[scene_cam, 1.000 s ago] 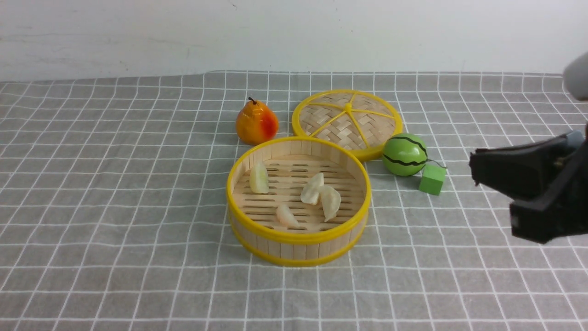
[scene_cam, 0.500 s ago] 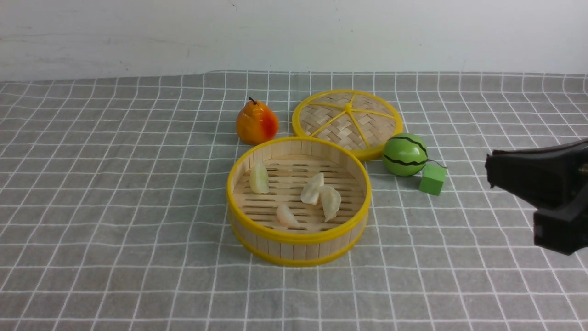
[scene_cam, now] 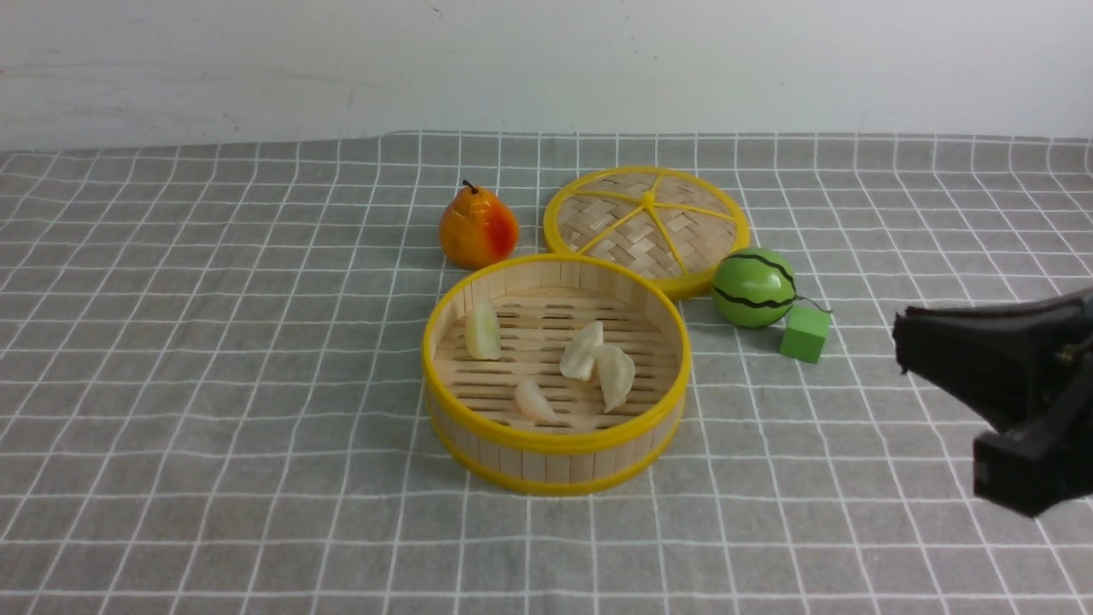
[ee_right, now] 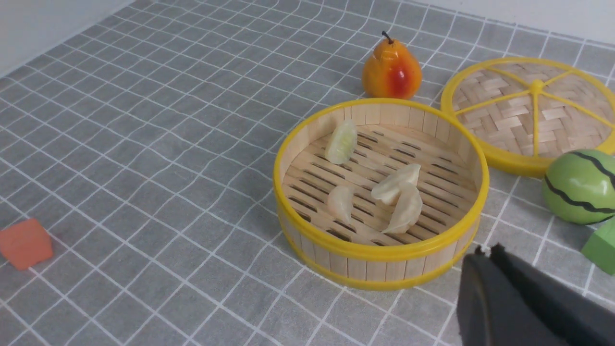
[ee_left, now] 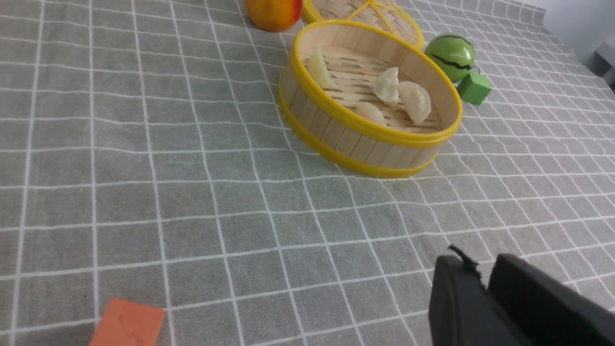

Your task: Put the dumplings into the steamer on the table with the grey tablecloth.

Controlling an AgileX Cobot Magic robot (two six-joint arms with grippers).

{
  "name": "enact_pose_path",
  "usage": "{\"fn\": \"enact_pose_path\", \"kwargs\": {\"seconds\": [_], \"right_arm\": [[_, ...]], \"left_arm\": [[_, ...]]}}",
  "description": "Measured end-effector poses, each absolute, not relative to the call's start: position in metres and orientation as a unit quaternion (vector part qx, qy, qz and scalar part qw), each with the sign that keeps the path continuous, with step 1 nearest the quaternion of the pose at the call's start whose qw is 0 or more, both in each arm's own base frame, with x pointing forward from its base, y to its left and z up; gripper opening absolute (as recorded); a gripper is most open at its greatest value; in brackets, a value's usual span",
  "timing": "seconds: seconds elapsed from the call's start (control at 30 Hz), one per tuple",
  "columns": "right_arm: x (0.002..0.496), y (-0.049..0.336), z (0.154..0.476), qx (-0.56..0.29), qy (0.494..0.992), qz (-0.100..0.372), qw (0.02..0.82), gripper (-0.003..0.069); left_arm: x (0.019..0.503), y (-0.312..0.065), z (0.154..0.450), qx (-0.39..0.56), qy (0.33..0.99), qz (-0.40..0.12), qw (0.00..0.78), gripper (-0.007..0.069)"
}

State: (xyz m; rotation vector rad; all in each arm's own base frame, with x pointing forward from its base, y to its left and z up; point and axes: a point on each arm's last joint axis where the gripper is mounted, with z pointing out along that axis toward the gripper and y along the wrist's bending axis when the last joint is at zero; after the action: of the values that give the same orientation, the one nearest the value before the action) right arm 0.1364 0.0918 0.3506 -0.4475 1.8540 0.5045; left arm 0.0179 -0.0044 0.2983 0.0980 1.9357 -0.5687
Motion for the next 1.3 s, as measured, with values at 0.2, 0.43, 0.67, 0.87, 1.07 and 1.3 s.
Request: {"fn": "enact_pose_path", "kwargs": {"seconds": [0.2, 0.43, 0.67, 0.87, 1.07, 1.3], "right_arm": [[0.105, 0.050, 0.309, -0.136, 0.761, 0.170, 0.612, -0.0010], [0.068, 0.011, 0.244, -0.023, 0.754, 0.079, 0.652, -0.0010], [0.056, -0.002, 0.190, 0.075, 0.751, 0.042, 0.654, -0.0010], [0.053, -0.002, 0.174, 0.088, 0.794, 0.041, 0.600, -0.0010], [0.052, -0.002, 0.174, 0.085, 0.800, 0.037, 0.592, -0.0010], [0.052, -0.002, 0.173, 0.090, 0.801, 0.046, 0.590, -0.0005]], "left_arm": [[0.018, -0.004, 0.298, 0.041, 0.811, -0.238, 0.532, 0.0102], [0.018, -0.004, 0.298, 0.041, 0.812, -0.238, 0.532, 0.0111], [0.018, -0.004, 0.298, 0.041, 0.812, -0.238, 0.532, 0.0114], [0.018, -0.004, 0.298, 0.041, 0.812, -0.237, 0.532, 0.0123], [0.018, -0.004, 0.298, 0.041, 0.812, -0.237, 0.531, 0.0127], [0.018, -0.004, 0.298, 0.040, 0.812, -0.237, 0.531, 0.0133]]}}
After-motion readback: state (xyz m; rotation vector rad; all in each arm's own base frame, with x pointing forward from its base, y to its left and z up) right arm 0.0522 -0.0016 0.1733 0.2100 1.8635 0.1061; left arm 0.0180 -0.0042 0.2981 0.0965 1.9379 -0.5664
